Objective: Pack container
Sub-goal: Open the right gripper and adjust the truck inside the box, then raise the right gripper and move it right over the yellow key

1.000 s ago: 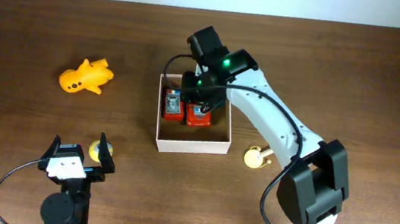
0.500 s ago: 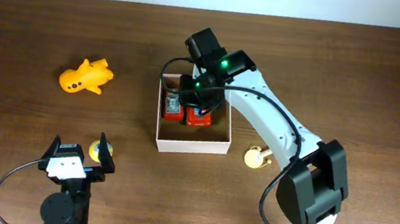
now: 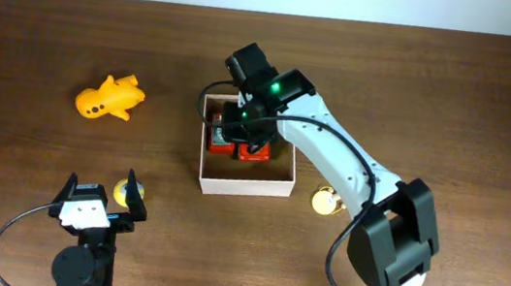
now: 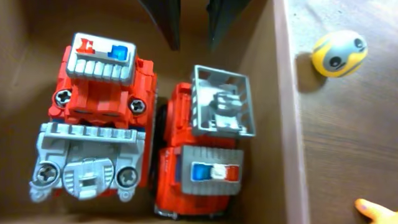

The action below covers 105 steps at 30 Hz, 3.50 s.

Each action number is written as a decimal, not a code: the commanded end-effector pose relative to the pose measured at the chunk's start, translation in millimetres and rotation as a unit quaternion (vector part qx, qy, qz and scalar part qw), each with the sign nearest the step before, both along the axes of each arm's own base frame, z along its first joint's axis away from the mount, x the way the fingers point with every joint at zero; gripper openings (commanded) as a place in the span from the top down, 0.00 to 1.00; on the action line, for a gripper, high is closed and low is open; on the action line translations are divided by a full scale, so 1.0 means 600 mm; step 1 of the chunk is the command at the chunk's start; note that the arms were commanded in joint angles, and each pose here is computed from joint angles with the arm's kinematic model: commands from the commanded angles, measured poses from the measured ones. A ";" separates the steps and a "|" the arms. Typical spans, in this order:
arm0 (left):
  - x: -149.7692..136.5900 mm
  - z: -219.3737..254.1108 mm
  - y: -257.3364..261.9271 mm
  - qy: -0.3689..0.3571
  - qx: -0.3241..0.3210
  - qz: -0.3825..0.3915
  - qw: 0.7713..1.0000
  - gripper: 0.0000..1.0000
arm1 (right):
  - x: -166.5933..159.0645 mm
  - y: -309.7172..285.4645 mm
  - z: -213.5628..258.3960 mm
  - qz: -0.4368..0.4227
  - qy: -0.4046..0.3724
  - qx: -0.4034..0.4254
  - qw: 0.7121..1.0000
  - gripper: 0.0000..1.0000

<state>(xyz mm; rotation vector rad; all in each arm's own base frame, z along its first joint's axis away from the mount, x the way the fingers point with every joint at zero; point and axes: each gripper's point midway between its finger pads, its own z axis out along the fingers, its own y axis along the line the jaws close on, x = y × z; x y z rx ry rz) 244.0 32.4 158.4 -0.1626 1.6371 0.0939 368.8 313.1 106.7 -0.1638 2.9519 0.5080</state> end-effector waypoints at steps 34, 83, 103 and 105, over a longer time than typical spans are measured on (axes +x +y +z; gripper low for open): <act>-0.001 -0.001 0.000 0.001 0.007 -0.001 1.000 0.01 | 0.033 -0.081 -0.086 -0.018 -0.011 -0.126 0.992 0.87; -0.001 -0.001 0.001 0.001 0.007 -0.001 1.000 0.01 | 0.119 -0.073 -0.115 -0.014 -0.066 -0.072 0.995 0.87; -0.001 -0.001 0.000 0.001 0.007 -0.001 1.000 0.01 | 0.134 -0.058 -0.053 0.007 -0.089 -0.056 0.994 0.88; -0.001 -0.001 0.001 0.001 0.007 -0.001 1.000 0.01 | 0.139 -0.053 -0.024 0.023 -0.101 -0.052 0.993 0.88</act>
